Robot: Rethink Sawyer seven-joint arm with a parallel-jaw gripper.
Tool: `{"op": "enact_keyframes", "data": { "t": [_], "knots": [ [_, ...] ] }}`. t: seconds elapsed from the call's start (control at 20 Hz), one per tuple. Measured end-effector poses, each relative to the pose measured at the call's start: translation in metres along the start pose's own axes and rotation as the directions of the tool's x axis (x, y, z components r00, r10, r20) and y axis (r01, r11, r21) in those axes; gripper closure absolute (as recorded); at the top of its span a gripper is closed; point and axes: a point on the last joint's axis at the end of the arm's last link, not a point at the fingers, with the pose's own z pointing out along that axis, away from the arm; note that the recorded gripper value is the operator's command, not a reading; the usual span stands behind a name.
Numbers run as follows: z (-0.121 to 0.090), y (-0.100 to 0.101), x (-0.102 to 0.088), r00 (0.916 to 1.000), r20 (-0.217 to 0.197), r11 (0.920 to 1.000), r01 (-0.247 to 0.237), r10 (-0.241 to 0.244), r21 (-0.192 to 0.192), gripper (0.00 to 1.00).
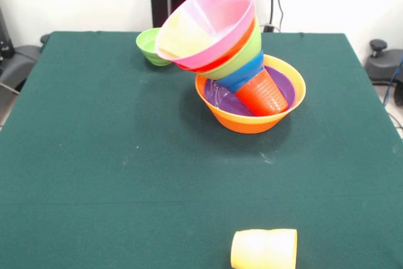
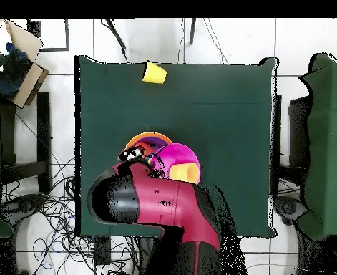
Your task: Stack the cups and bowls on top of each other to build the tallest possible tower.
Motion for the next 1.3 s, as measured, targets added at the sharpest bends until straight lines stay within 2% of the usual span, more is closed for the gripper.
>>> {"op": "enact_keyframes", "data": {
  "t": [0.2, 0.4, 0.45, 0.55, 0.6, 0.75, 0.9, 1.0, 1.3],
  "knots": [
    [-0.011, -0.005, -0.022, 0.9989, -0.026, 0.9992, -0.040, 0.040, 0.010, 0.00],
    [-0.027, -0.010, -0.053, 0.9945, -0.059, 0.9958, -0.085, 0.087, 0.035, 0.00],
    [-0.034, -0.011, -0.075, 0.9906, -0.073, 0.9928, -0.113, 0.116, 0.039, 0.00],
    [-0.035, -0.011, -0.083, 0.9893, -0.075, 0.9918, -0.123, 0.125, 0.037, 0.00],
    [-0.037, -0.011, -0.096, 0.9879, -0.073, 0.9904, -0.136, 0.137, 0.028, 0.00],
    [-0.039, -0.009, -0.116, 0.9860, -0.065, 0.9881, -0.154, 0.154, 0.006, 0.00],
    [-0.041, -0.005, -0.126, 0.9859, -0.059, 0.9874, -0.158, 0.157, -0.010, 0.00],
    [-0.045, 0.005, -0.134, 0.9875, -0.048, 0.9879, -0.152, 0.150, -0.031, 0.00],
    [-0.048, 0.026, -0.141, 0.9910, -0.036, 0.9893, -0.131, 0.129, -0.063, 0.00]
  ]
}}
